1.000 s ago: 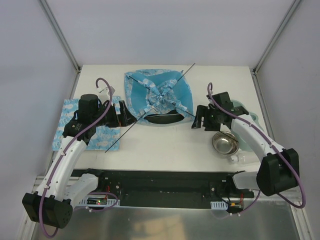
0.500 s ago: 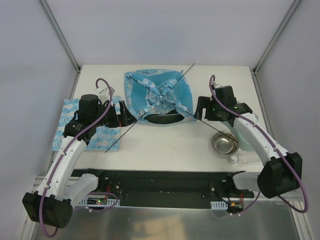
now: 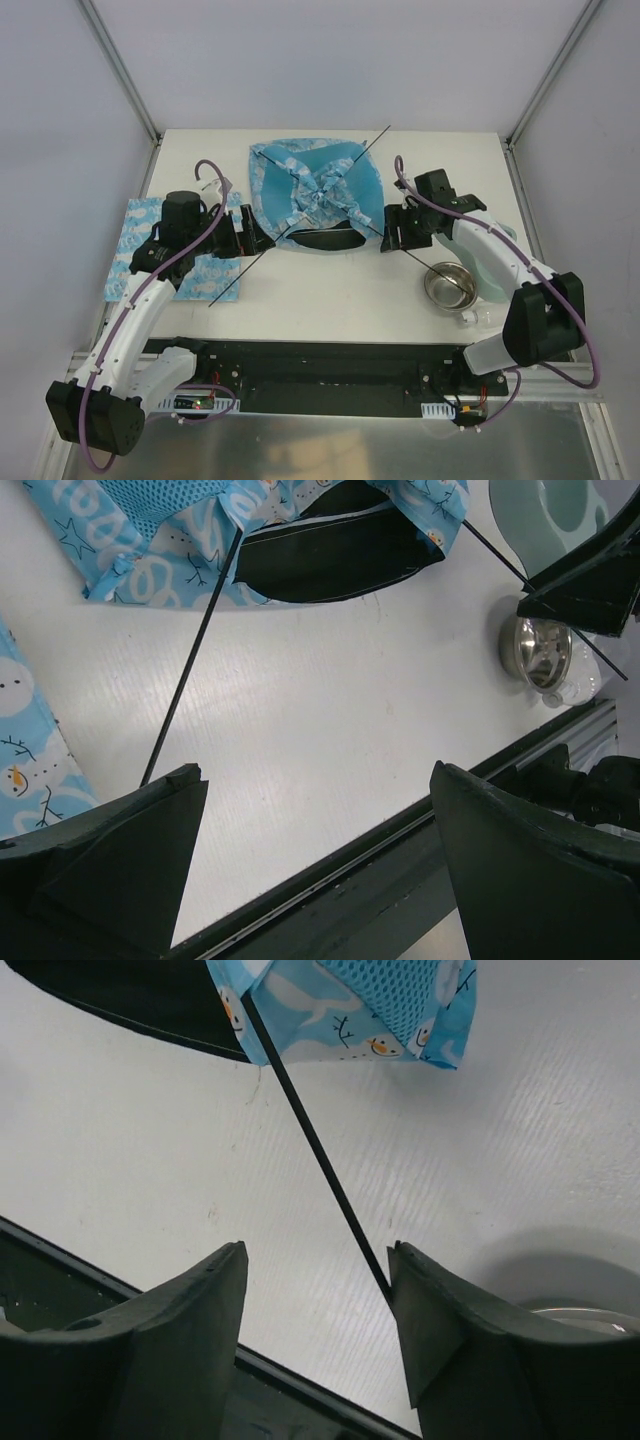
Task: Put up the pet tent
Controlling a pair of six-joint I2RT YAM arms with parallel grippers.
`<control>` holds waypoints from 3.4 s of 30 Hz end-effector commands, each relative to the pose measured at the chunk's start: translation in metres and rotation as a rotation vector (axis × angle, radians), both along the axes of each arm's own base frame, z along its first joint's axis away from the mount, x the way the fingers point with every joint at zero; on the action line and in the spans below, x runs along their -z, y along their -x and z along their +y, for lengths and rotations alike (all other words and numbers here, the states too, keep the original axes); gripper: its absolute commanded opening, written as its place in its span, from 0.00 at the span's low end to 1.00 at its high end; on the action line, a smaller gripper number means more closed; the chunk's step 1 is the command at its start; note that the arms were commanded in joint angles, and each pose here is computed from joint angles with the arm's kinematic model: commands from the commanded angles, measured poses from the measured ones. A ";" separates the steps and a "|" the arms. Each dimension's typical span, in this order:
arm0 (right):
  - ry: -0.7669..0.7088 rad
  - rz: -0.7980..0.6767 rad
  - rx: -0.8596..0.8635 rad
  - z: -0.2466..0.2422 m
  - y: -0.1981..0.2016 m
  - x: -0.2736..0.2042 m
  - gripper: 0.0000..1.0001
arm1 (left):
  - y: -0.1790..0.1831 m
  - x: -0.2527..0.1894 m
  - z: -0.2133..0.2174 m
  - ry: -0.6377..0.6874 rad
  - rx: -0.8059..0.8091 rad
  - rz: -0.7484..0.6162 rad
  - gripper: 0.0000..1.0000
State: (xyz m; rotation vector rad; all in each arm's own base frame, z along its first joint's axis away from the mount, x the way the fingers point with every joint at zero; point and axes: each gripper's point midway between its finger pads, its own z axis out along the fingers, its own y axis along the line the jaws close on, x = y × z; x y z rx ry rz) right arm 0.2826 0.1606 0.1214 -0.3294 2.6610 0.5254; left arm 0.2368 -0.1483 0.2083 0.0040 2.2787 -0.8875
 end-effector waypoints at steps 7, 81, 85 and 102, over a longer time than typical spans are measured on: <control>-0.032 0.117 -0.085 0.028 0.028 0.009 0.48 | -0.003 0.000 0.001 -0.013 -0.006 -0.031 0.99; -0.166 0.225 -0.028 0.084 0.153 0.026 0.25 | -0.025 0.032 -0.016 0.023 -0.088 0.109 0.96; -0.197 0.187 0.001 0.091 0.143 0.015 0.00 | -0.023 0.034 -0.016 0.017 -0.089 0.108 0.95; -0.576 -0.093 0.032 0.141 0.094 -0.112 0.00 | -0.018 0.018 -0.010 0.014 -0.099 0.024 0.95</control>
